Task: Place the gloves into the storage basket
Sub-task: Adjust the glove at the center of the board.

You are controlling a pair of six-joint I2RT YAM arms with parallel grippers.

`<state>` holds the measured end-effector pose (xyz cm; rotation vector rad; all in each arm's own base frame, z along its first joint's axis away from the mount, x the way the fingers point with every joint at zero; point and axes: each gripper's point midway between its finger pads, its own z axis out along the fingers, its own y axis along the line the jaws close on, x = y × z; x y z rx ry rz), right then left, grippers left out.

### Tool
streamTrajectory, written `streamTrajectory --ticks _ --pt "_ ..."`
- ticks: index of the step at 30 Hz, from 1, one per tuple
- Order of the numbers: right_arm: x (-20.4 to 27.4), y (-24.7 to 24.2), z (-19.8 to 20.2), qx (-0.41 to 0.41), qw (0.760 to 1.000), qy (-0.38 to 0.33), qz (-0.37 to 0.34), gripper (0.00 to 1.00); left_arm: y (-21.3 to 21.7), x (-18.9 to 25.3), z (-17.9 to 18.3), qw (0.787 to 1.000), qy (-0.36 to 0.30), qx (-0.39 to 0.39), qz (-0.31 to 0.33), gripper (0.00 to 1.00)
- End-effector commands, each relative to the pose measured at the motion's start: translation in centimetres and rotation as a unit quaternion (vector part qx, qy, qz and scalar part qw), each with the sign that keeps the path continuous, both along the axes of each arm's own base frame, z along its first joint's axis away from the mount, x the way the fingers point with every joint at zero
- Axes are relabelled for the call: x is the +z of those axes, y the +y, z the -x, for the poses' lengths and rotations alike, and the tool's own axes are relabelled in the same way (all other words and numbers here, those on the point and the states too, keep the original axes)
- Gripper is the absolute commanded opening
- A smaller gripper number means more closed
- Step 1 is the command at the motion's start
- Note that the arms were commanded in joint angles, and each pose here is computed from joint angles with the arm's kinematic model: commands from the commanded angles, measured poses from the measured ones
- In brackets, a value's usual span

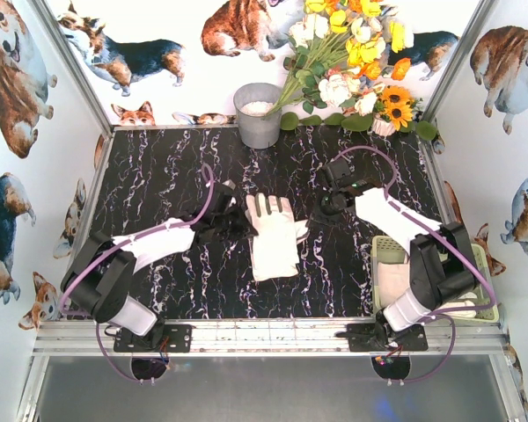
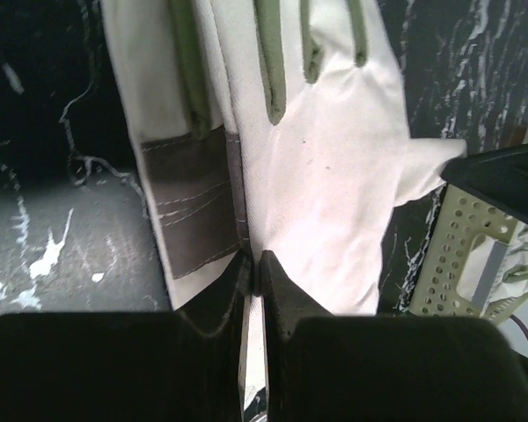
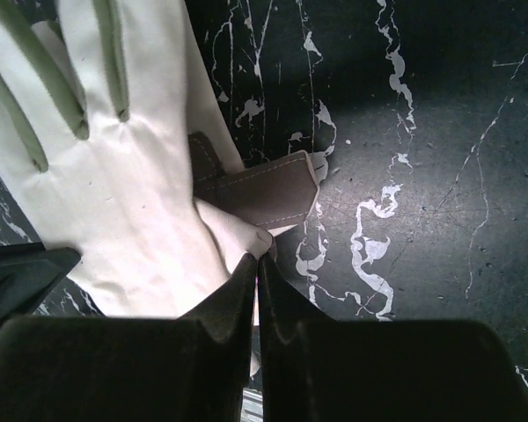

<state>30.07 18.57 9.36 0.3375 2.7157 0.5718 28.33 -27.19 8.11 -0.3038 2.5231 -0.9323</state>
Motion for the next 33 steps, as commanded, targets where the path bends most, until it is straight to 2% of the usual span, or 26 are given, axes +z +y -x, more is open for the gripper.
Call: streamTrajectory --ticks 1,17,30,31,32,33 --pt "0.9 1.0 -1.0 0.012 1.000 -0.025 -0.006 0.00 0.7 -0.5 0.2 1.000 -0.004 0.028 -0.003 0.00" --pt "-2.3 1.9 -0.4 0.008 1.000 0.014 0.010 0.00 1.0 -3.5 0.7 0.999 0.023 0.010 -0.036 0.00" --pt "-2.7 2.0 -1.5 0.008 1.000 0.010 0.020 0.00 0.8 -4.5 0.9 0.998 0.044 -0.003 -0.045 0.00" --pt "-2.8 2.0 -1.5 0.010 1.000 0.011 0.021 0.00 0.8 -4.4 1.0 0.998 0.044 -0.004 -0.047 0.03" --pt "-2.7 2.0 -1.6 0.012 1.000 0.011 0.022 0.05 0.9 -4.3 1.0 0.998 0.043 -0.004 -0.049 0.07" --pt "-2.4 2.1 -1.7 0.014 1.000 0.008 0.020 0.14 1.1 -4.1 1.0 0.998 0.041 -0.003 -0.054 0.11"
